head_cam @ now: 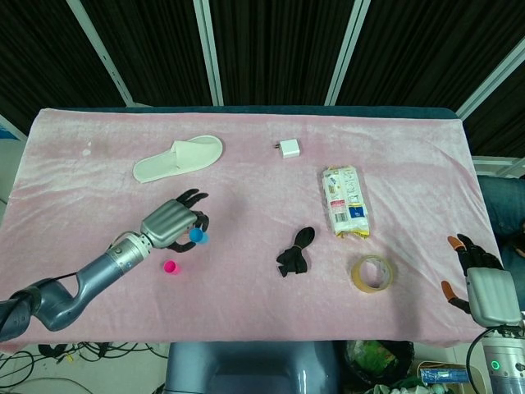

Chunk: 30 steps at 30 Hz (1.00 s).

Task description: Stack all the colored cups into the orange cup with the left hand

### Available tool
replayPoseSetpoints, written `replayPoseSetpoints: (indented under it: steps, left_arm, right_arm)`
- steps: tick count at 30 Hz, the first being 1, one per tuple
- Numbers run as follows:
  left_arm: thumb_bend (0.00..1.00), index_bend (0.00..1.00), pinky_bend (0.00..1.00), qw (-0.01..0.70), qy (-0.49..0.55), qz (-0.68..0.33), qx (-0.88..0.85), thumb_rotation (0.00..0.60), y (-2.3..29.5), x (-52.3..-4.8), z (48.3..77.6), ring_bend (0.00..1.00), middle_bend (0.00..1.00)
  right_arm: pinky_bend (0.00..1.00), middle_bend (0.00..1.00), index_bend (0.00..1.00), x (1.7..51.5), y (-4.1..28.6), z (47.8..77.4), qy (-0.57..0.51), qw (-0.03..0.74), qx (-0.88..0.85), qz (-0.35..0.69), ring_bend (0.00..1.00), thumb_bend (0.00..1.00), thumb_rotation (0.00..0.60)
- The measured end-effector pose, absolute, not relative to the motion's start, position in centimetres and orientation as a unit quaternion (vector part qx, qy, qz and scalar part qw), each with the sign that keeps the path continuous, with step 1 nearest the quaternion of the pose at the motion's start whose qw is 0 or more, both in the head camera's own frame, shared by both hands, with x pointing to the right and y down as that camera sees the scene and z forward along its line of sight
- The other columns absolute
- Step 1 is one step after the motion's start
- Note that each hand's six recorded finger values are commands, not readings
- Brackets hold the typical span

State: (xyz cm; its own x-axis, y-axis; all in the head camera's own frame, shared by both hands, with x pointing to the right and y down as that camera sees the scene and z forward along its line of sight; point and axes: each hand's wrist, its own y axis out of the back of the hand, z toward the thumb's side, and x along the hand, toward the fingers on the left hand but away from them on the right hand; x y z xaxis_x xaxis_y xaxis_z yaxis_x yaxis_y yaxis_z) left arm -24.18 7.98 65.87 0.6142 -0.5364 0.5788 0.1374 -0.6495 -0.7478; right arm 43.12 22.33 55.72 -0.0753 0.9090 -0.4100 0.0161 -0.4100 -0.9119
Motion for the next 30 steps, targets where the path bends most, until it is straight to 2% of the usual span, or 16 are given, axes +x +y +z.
replayPoseSetpoints:
  steps: [7,15,30]
  left_arm:
    - [0.36,0.48,0.00,0.387,0.162,-0.450,-0.788,0.600,5.5,-26.4,67.7,0.00,0.49]
    - [0.36,0.48,0.00,0.370,0.168,-0.454,-0.793,0.600,5.4,-26.9,69.2,0.00,0.49]
    - [0.36,0.48,0.00,0.366,0.170,-0.467,-0.787,0.600,5.5,-29.2,69.0,0.00,0.49]
  right_arm:
    - [0.24,0.10,0.15,43.0,22.4,55.8,-0.400,0.366,-0.574,0.614,0.18,0.25,0.600]
    - [0.24,0.10,0.15,43.1,22.3,55.8,-0.399,0.366,-0.574,0.615,0.18,0.25,0.600]
    - [0.24,0.10,0.15,43.0,22.4,55.9,-0.398,0.365,-0.575,0.615,0.18,0.25,0.600]
